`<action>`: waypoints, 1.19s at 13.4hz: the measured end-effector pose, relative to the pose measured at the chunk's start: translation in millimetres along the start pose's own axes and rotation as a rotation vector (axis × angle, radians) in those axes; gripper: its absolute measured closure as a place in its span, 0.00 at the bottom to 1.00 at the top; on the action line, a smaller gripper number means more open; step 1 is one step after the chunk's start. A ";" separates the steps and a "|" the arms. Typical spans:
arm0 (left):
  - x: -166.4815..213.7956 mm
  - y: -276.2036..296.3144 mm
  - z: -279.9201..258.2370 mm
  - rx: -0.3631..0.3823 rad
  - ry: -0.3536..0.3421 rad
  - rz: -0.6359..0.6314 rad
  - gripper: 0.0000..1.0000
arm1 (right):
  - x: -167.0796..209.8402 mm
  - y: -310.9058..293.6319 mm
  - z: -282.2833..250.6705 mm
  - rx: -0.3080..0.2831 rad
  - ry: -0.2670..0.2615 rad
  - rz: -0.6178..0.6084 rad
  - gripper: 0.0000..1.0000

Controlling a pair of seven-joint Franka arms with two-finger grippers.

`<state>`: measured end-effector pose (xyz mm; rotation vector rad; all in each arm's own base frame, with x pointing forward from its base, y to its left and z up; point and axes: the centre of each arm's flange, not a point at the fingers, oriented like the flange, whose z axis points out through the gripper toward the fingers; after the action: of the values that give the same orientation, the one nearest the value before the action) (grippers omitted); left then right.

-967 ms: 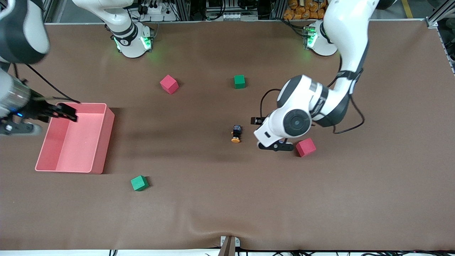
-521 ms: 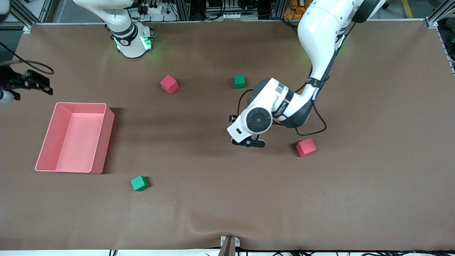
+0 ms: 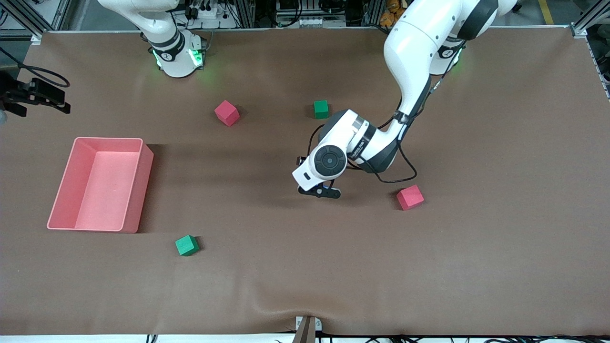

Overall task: Place and upright button with both arms
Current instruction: 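Lower the left gripper and grasp the button lying on its side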

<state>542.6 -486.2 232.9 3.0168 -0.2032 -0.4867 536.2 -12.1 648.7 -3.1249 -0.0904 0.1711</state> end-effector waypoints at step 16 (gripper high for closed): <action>12.7 -4.1 40.9 0.002 0.000 -0.050 0.04 | 6.8 29.5 -3.1 -0.003 0.064 0.072 0.00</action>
<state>542.0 -486.4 189.8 3.0306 -0.1291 -0.4913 545.0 -41.2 650.7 -3.1347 0.0224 0.0718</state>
